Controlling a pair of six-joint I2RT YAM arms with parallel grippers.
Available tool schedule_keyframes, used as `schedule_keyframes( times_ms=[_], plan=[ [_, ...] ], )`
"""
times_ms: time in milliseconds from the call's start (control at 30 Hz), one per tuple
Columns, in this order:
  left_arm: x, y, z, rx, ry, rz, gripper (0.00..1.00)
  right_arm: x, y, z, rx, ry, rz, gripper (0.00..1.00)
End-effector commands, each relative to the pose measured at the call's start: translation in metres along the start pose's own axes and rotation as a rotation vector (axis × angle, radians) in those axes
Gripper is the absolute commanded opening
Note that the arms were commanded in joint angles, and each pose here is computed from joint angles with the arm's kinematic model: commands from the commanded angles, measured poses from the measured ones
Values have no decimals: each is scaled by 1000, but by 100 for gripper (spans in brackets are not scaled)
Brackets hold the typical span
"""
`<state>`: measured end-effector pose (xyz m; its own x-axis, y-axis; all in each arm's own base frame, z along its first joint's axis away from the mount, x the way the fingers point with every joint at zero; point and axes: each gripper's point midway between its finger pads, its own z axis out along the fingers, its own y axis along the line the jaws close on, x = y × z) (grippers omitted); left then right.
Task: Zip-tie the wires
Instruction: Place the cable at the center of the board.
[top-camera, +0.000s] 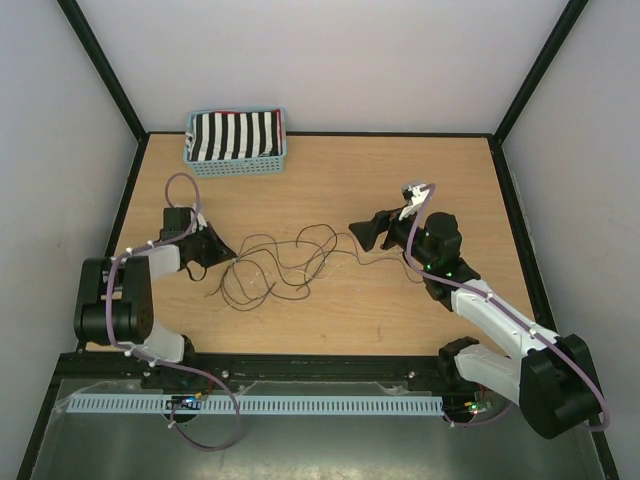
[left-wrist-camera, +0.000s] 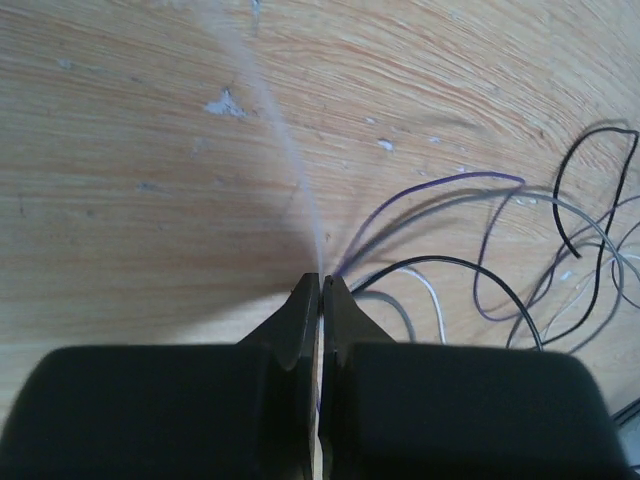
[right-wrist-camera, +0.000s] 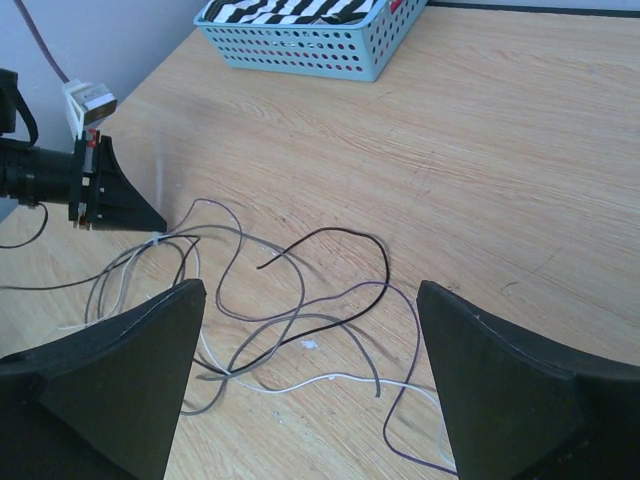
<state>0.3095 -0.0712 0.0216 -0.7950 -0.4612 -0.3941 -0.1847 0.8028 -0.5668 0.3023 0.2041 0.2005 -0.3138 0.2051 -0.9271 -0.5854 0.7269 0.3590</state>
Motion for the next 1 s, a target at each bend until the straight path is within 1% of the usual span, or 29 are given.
schedule_keyframes(
  times_ms=[0,100,233,267,367,500,600,700,800,833,967],
  plan=[
    [-25,-2,17,16,-57,66,0,-4,-7,-2,32,-28,-36,98],
    [-32,1,25,8,-52,80,3,-1,-12,-3,55,-23,-40,100],
    [-39,-1,27,8,-64,94,10,-2,-15,-3,69,-26,-46,99],
    [-39,-1,27,7,-65,96,14,-1,-16,-2,73,-25,-45,99],
    [-39,-2,26,9,-66,99,31,-1,-20,-1,96,-25,-53,99],
    [-41,-2,20,8,-85,98,48,-8,-24,-1,119,-37,-74,99],
    [-43,-1,11,12,-95,76,57,-15,-29,-2,154,-36,-93,99],
    [-39,6,-2,-9,-102,44,73,-20,-41,-7,225,-15,-113,99],
    [-32,14,-19,-40,-127,15,95,-23,-53,-15,290,-16,-114,99],
    [-35,12,-28,-41,-158,13,98,-24,-57,-17,304,-17,-110,99],
    [-43,4,-58,-47,-259,34,99,-26,-70,-25,351,-32,-88,99]
  ],
)
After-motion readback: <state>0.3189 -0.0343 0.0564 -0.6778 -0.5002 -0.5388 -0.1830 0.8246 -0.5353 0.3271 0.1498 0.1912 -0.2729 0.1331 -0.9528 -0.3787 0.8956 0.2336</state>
